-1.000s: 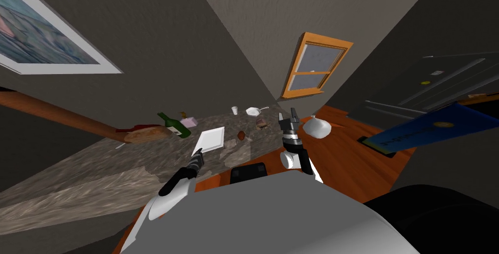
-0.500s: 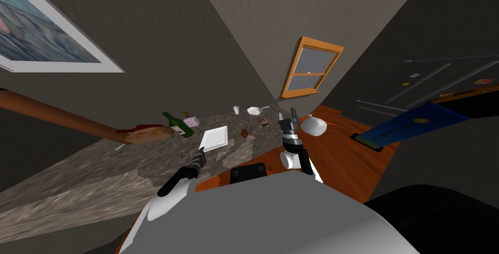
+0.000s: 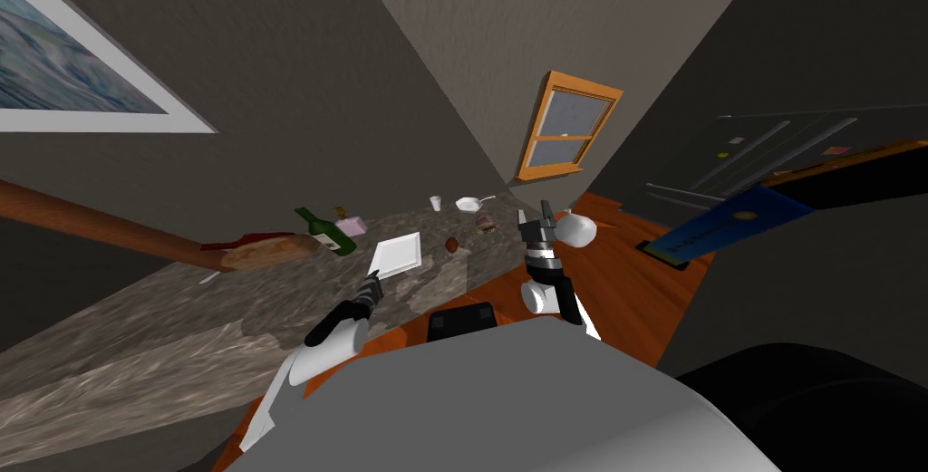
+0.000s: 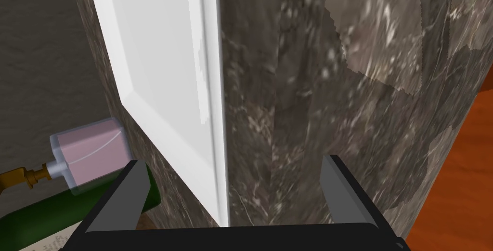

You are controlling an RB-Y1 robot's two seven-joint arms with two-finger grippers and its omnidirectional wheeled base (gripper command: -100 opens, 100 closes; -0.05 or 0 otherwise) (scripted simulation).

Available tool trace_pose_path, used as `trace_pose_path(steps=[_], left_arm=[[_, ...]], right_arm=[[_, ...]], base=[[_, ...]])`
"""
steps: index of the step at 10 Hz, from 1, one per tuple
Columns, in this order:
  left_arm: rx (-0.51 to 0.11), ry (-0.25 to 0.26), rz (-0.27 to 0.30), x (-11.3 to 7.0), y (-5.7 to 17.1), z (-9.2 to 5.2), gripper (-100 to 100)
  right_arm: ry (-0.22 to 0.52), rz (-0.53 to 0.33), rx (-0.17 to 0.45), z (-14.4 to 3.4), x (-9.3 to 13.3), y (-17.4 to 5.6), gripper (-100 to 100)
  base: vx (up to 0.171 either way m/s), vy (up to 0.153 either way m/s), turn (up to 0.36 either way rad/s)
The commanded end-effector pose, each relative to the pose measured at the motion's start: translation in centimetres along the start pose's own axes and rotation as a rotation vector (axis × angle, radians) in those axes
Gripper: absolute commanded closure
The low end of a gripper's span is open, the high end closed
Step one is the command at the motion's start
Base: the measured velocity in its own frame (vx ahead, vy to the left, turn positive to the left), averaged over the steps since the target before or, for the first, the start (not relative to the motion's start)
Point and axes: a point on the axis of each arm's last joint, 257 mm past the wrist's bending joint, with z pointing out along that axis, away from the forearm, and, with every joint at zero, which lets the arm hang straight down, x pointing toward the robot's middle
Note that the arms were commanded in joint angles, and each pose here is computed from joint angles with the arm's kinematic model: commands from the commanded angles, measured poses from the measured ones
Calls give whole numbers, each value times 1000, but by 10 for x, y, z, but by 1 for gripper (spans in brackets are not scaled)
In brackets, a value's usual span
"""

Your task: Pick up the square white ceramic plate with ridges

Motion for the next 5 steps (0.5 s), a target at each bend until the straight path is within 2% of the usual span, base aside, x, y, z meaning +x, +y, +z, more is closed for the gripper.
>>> trace_pose_path(steps=[1, 4, 5], left_arm=[[-2, -8, -9, -4, -3, 10, -100], [-4, -23, -26, -9, -8, 24, -100], [-3, -20, -22, -8, -7, 21, -100]], right_arm=[[0, 0, 0, 0, 0, 0, 0], [0, 0, 0, 0, 0, 0, 0], [0, 0, 0, 0, 0, 0, 0]], base=[[-49, -4, -85], [-49, -2, -60], [-19, -1, -13]])
